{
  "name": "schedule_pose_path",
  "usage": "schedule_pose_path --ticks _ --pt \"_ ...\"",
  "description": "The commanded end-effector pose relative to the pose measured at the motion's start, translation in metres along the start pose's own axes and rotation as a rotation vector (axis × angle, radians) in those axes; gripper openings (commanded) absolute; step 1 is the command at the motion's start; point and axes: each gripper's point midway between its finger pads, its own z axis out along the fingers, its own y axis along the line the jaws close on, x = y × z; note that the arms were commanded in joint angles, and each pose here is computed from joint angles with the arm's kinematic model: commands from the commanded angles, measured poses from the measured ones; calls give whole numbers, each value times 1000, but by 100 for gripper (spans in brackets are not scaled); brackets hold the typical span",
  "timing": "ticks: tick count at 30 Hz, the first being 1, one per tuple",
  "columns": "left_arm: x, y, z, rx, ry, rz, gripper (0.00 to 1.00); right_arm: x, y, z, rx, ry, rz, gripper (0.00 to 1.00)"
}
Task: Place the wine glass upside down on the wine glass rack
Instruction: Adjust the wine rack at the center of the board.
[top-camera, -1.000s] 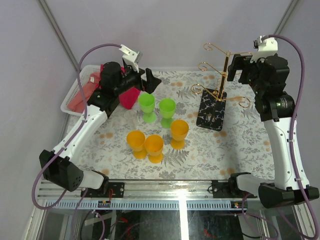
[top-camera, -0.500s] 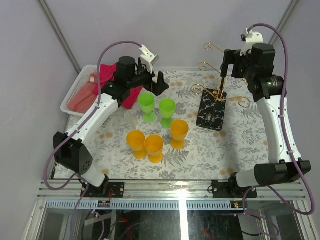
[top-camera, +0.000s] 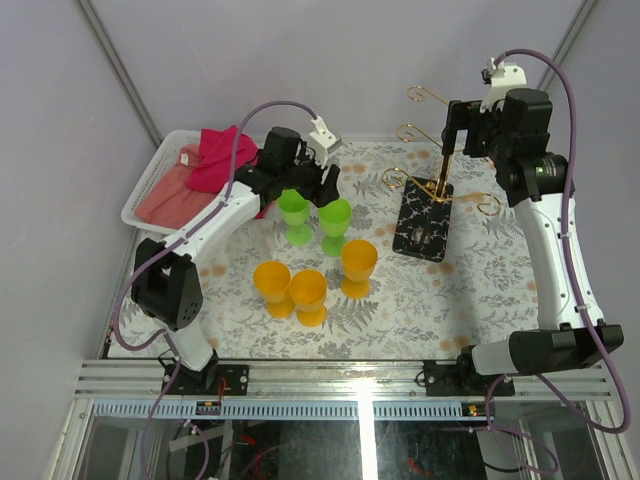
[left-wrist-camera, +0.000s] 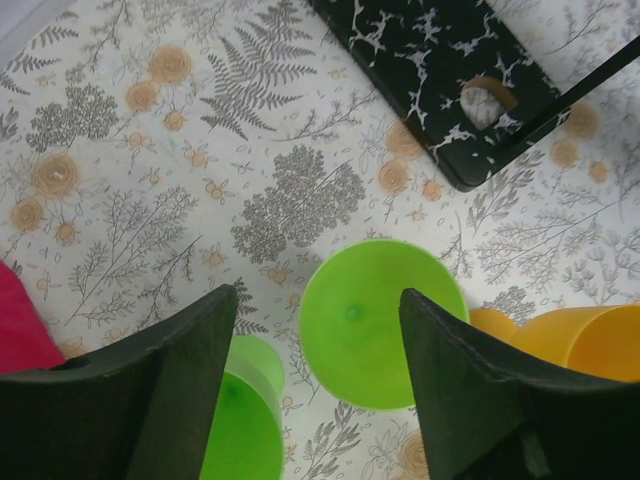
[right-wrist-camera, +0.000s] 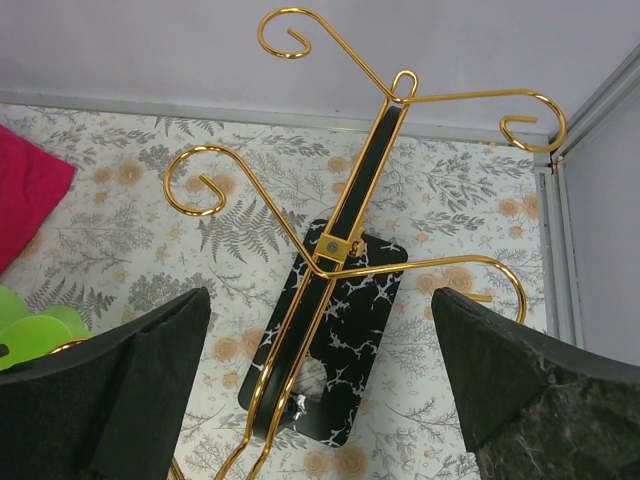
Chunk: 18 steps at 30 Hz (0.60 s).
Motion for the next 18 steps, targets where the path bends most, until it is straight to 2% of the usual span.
schedule_pose_path --ticks 1,10,18 --pt "-1 7 4 -29 17 31 62 -21 0 -13 -6 -96 -32 99" --pt "10 2 22 -4 69 94 58 -18 -2 -12 5 -106 -49 99" --pt "26 3 34 -6 131 115 50 -15 -4 -8 15 -103 -54 99"
